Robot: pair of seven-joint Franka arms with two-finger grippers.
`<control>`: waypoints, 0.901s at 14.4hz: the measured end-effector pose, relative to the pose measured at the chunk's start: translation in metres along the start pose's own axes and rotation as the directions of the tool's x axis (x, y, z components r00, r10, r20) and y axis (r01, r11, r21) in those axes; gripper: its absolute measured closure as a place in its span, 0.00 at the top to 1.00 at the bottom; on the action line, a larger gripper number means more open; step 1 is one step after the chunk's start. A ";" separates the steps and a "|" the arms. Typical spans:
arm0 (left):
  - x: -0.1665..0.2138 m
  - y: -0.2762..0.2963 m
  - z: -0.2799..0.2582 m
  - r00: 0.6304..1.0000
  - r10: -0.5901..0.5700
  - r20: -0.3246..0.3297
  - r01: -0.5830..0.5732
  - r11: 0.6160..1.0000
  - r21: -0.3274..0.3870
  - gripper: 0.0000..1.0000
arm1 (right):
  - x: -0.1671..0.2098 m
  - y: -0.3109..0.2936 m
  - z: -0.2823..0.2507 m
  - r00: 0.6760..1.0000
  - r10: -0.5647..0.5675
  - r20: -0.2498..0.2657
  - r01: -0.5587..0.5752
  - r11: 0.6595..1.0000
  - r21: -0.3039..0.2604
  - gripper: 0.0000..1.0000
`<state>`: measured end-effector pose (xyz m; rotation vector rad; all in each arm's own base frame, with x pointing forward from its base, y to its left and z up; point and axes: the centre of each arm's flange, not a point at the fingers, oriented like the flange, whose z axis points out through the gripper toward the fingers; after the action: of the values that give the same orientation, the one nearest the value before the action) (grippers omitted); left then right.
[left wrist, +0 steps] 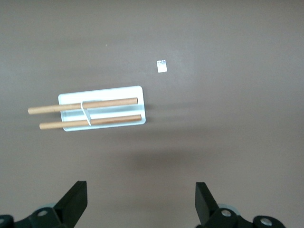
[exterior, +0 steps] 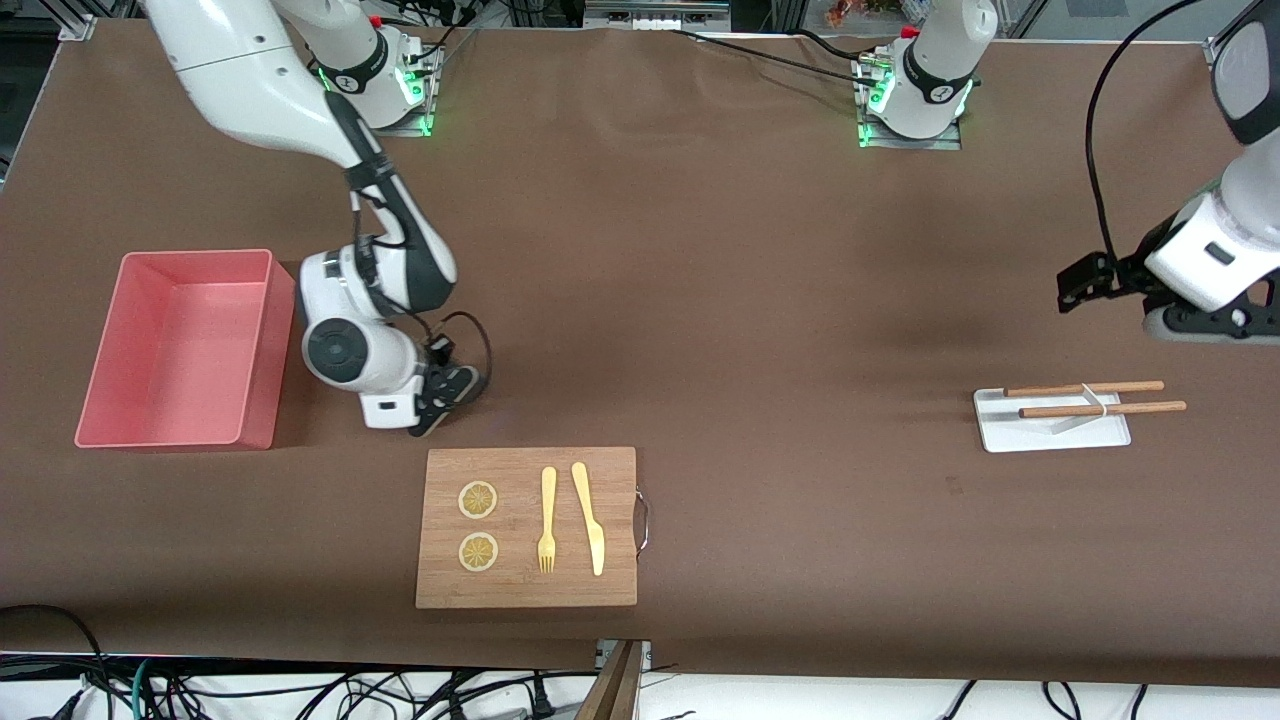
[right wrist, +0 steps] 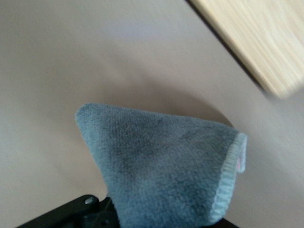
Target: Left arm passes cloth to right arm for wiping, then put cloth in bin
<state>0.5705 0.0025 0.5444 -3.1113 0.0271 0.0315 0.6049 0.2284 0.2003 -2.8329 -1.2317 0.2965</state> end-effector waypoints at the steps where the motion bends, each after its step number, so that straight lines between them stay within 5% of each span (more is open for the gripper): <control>1: -0.006 0.001 -0.001 1.000 0.004 -0.002 -0.004 1.000 -0.003 1.00 | 0.018 -0.023 0.000 0.999 0.035 -0.007 -0.035 0.999 -0.003 0.05; 7: -0.006 0.027 -0.004 0.999 0.050 -0.020 -0.050 0.999 -0.002 1.00 | 0.091 -0.146 0.010 0.981 0.190 -0.042 -0.188 0.981 0.042 0.05; 13: -0.007 0.030 -0.003 0.998 0.056 -0.017 -0.056 0.998 -0.002 1.00 | 0.091 -0.127 -0.003 0.977 0.213 -0.035 -0.210 0.976 0.058 0.05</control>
<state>0.5634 -0.0278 0.5470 -3.1122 0.1148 0.0062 0.5747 0.3818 0.2023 -2.9103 -0.9008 0.2727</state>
